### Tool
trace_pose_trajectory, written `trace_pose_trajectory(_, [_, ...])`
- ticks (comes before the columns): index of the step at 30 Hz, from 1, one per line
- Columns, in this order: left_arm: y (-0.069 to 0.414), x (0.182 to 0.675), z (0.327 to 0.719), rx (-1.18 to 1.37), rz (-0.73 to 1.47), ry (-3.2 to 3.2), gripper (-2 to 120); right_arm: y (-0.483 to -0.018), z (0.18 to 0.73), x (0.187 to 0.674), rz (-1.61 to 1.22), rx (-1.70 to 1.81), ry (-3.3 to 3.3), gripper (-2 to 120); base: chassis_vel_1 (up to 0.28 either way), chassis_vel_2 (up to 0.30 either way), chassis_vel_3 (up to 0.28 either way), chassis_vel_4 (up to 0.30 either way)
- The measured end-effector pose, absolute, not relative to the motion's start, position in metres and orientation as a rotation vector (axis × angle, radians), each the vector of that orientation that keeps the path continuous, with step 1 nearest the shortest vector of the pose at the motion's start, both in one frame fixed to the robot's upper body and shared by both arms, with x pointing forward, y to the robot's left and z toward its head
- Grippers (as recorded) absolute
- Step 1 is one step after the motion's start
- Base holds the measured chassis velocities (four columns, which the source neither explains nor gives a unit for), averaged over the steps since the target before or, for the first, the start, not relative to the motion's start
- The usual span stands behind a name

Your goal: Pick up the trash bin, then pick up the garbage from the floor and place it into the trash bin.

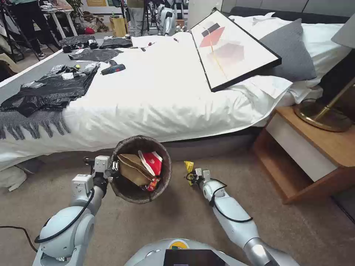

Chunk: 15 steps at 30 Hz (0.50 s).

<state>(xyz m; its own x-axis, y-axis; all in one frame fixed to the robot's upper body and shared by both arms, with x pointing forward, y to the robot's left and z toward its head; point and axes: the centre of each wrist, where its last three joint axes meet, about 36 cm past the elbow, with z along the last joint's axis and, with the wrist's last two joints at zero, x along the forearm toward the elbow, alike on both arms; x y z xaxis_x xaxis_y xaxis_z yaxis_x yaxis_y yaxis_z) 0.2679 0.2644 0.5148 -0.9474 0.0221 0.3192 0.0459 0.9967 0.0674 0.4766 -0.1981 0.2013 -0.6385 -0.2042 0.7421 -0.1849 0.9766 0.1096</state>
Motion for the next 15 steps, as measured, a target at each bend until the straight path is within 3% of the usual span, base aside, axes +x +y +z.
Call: trace_pose_trajectory(15, [0.265, 0.268, 0.516, -0.052, -0.102, -2.819, 3, -0.217, 0.228, 0.465, 0.007, 0.287, -2.373, 0, 0.000, 0.000, 0.000, 0.000])
